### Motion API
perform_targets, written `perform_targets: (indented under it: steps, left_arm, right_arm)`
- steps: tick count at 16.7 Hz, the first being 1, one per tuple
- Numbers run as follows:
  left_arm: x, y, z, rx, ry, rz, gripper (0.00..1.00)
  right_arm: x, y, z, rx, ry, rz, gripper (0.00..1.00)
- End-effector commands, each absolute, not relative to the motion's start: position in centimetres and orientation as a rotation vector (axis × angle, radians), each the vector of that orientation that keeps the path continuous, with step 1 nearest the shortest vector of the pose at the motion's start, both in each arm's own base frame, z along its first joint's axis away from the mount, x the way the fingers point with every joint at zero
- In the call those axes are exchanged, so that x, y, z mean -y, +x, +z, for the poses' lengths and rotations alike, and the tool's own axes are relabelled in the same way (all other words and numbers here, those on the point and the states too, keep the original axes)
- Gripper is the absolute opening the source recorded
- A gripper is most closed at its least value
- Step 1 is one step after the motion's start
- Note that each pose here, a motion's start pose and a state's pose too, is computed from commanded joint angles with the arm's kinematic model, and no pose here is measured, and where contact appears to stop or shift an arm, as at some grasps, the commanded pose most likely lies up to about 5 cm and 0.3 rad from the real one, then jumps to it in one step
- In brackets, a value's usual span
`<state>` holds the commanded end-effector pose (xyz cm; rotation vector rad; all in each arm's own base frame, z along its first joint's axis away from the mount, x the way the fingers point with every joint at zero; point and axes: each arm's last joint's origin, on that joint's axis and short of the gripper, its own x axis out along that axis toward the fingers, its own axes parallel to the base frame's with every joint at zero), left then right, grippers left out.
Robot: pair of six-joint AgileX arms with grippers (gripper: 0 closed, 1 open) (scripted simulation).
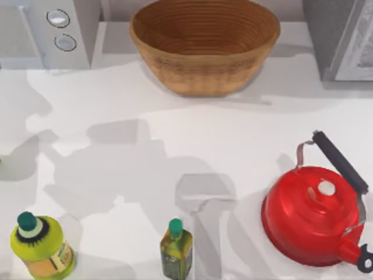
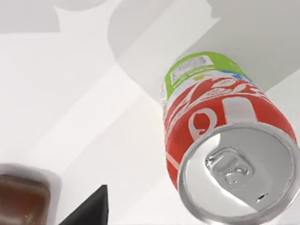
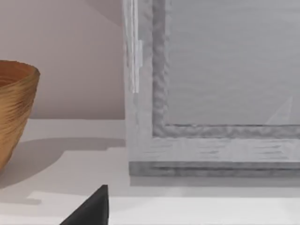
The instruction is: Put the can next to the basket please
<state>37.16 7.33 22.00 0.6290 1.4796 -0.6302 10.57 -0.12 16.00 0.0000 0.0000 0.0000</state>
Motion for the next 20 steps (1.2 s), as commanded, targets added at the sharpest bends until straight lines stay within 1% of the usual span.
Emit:
perform_targets:
  steps: [3, 4, 9, 11, 15, 20]
  left_arm:
    - [-7.2, 37.2, 21.9, -1.478, 0.633, -0.631, 1.00]
    - [-7.2, 37.2, 21.5, -1.481, 0.629, -0.631, 1.00]
    - [-7.3, 37.3, 17.2, -1.474, 0.631, -0.626, 1.00]
    - [-7.3, 37.2, 16.1, -1.479, 0.629, -0.630, 1.00]
    - [-7.3, 37.1, 16.0, -1.480, 0.629, -0.630, 1.00]
    - [-7.3, 37.1, 16.0, -1.480, 0.629, -0.630, 0.62]
  right_arm:
    - [0.1, 10.6, 16.0, 0.000, 0.000, 0.000, 1.00]
    - [0.1, 10.6, 16.0, 0.000, 0.000, 0.000, 1.00]
    - [0.1, 10.6, 16.0, 0.000, 0.000, 0.000, 1.00]
    - [0.1, 10.6, 16.0, 0.000, 0.000, 0.000, 1.00]
    - [0.1, 10.6, 16.0, 0.000, 0.000, 0.000, 1.00]
    - [0.1, 10.6, 16.0, 0.000, 0.000, 0.000, 1.00]
